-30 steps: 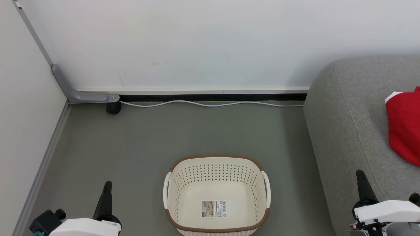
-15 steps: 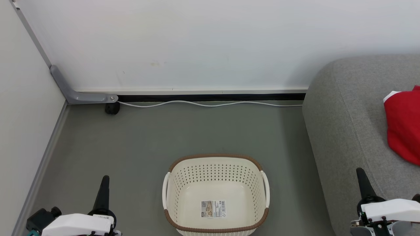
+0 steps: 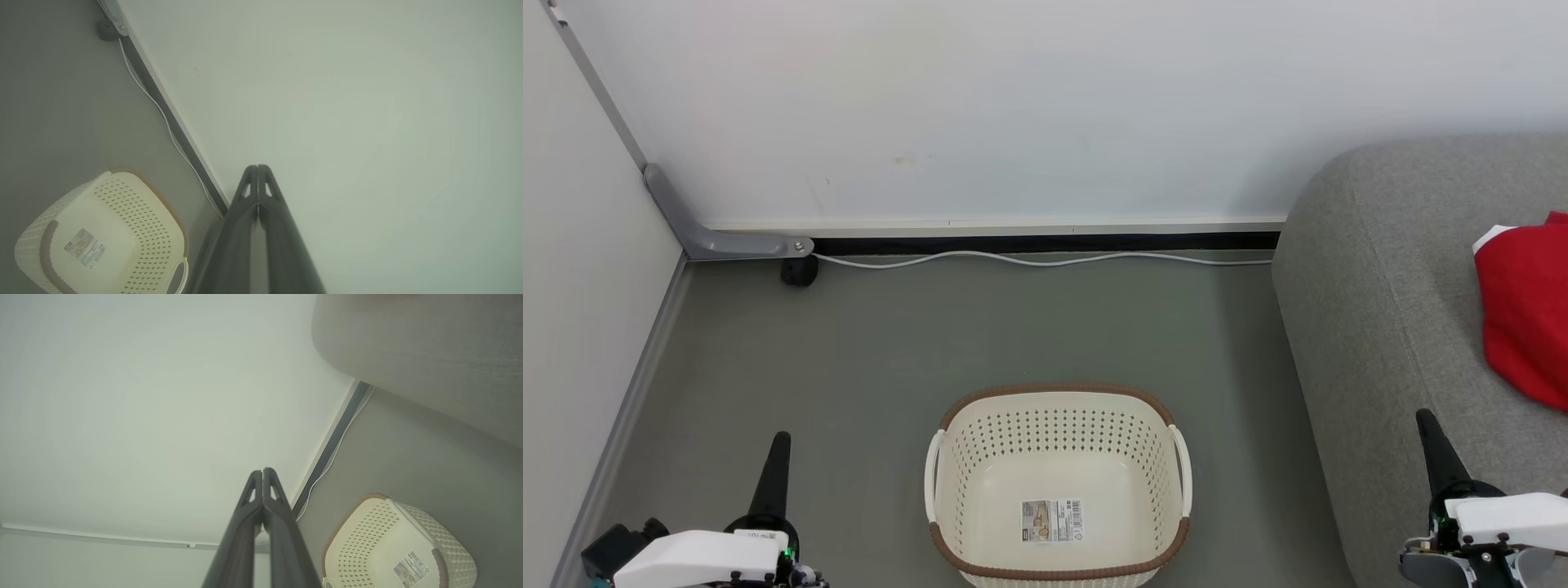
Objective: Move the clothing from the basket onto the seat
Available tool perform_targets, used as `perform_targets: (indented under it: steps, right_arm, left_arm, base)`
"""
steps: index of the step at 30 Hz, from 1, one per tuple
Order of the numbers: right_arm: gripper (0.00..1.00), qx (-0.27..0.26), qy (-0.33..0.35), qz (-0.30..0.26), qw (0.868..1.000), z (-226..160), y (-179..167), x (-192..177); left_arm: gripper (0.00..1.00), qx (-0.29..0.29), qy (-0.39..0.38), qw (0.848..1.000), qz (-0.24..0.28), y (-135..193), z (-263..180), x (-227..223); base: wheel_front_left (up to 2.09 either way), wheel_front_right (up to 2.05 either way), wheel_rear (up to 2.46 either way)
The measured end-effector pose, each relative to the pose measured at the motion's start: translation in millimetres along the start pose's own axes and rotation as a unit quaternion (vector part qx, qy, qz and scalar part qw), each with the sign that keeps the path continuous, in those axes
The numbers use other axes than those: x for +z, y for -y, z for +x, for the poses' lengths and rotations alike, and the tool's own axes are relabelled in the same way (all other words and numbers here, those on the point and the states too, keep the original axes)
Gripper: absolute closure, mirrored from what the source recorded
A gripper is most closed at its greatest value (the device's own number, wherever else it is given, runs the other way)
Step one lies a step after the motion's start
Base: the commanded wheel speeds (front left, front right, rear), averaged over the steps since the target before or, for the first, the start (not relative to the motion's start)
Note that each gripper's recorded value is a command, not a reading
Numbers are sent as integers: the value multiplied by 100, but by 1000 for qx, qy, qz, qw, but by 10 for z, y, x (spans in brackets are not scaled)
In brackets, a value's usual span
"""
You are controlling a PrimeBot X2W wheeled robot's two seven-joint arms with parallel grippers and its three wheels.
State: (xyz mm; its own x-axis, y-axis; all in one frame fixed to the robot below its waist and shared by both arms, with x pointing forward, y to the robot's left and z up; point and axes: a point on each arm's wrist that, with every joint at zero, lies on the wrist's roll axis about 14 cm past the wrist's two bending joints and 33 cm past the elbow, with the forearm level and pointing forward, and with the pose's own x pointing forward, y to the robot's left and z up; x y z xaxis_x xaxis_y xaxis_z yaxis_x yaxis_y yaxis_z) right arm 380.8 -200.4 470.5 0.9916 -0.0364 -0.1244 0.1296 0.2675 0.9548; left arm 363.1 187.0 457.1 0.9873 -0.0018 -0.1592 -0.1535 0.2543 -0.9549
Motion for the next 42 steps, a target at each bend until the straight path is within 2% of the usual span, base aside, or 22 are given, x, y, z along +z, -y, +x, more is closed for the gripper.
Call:
perform_targets:
  steps: [26,42]
  right_arm:
    - [100,34,-2,139,990,-5,-172,79]
    - [100,34,-2,139,990,-5,-173,81]
  left_arm:
    - [100,-33,-7,991,-132,186,64,44]
    - [100,-34,-8,990,-134,189,64,44]
  base:
    - [0,0,0]
    - [0,0,0]
